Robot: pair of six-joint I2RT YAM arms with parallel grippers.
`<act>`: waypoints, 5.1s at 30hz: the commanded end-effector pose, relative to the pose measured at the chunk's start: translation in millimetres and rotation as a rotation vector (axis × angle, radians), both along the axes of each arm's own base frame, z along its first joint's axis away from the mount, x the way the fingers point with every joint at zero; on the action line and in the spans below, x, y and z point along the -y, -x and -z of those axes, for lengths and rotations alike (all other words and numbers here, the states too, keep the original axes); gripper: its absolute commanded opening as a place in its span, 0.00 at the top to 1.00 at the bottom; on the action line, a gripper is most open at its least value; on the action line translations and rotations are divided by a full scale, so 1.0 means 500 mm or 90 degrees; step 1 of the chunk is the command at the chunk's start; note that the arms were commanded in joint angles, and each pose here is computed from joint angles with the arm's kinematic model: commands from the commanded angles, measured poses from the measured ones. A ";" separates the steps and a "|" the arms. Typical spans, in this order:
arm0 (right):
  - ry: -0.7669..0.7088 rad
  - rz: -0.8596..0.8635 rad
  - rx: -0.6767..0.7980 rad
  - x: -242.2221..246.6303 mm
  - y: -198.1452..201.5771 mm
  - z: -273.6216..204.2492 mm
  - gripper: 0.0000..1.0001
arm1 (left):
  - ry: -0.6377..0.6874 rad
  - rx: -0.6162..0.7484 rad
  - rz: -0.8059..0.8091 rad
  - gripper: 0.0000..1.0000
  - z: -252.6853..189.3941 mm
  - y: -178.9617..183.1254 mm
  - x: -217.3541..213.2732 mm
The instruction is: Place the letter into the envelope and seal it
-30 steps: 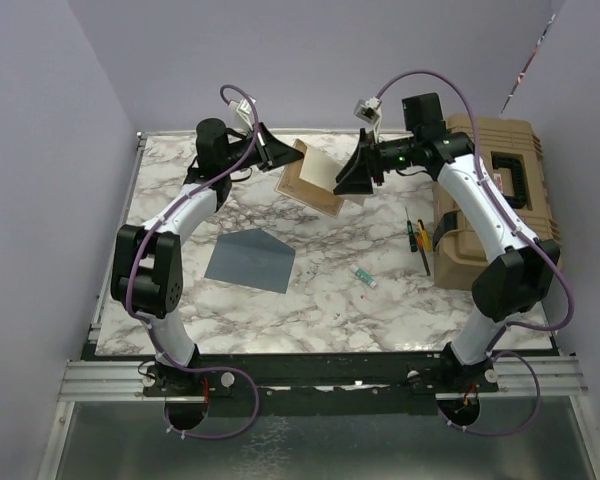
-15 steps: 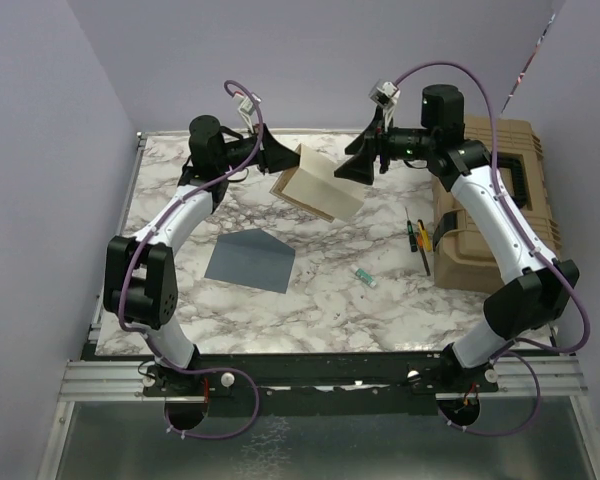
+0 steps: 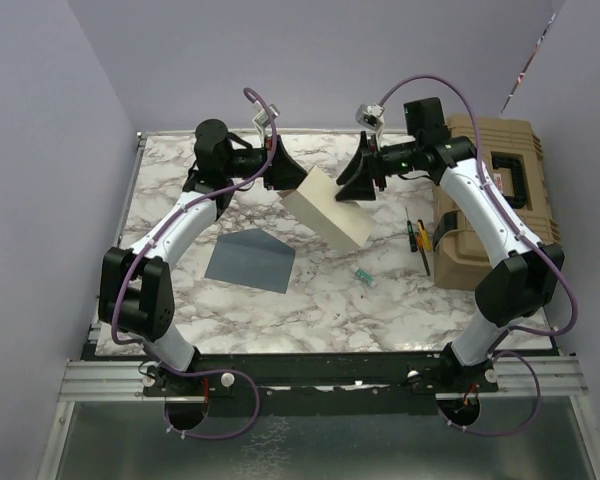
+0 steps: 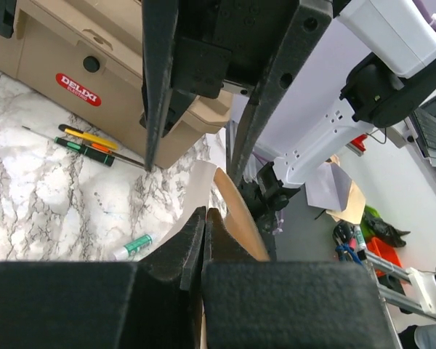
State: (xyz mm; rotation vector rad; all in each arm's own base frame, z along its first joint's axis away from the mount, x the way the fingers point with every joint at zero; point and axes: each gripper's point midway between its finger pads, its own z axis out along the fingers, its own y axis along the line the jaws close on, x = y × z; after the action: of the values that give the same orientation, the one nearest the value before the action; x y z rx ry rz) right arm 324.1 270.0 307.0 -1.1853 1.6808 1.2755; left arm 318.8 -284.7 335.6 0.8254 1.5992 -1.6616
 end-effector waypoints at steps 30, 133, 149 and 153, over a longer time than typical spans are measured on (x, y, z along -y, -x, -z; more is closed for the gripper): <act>0.027 0.218 0.012 0.041 -0.062 0.035 1.00 | -0.161 -0.189 -0.667 0.18 0.136 -0.298 -0.271; -0.251 0.060 -0.251 -0.024 0.096 -0.105 0.40 | 0.185 -0.129 -0.227 1.00 -0.235 0.003 0.042; -0.293 0.309 -0.022 0.040 0.041 -0.207 0.01 | 0.195 -0.141 -0.239 1.00 -0.245 0.007 0.018; -0.261 0.181 -0.067 0.002 0.065 -0.194 0.00 | 0.198 -0.139 -0.236 1.00 -0.252 0.011 0.017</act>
State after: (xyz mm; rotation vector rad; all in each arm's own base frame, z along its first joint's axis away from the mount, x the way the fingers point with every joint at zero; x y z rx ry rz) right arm 289.6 255.0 418.1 -0.5221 1.4536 1.3497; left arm 329.0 -297.5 442.2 0.1336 1.5240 -1.6849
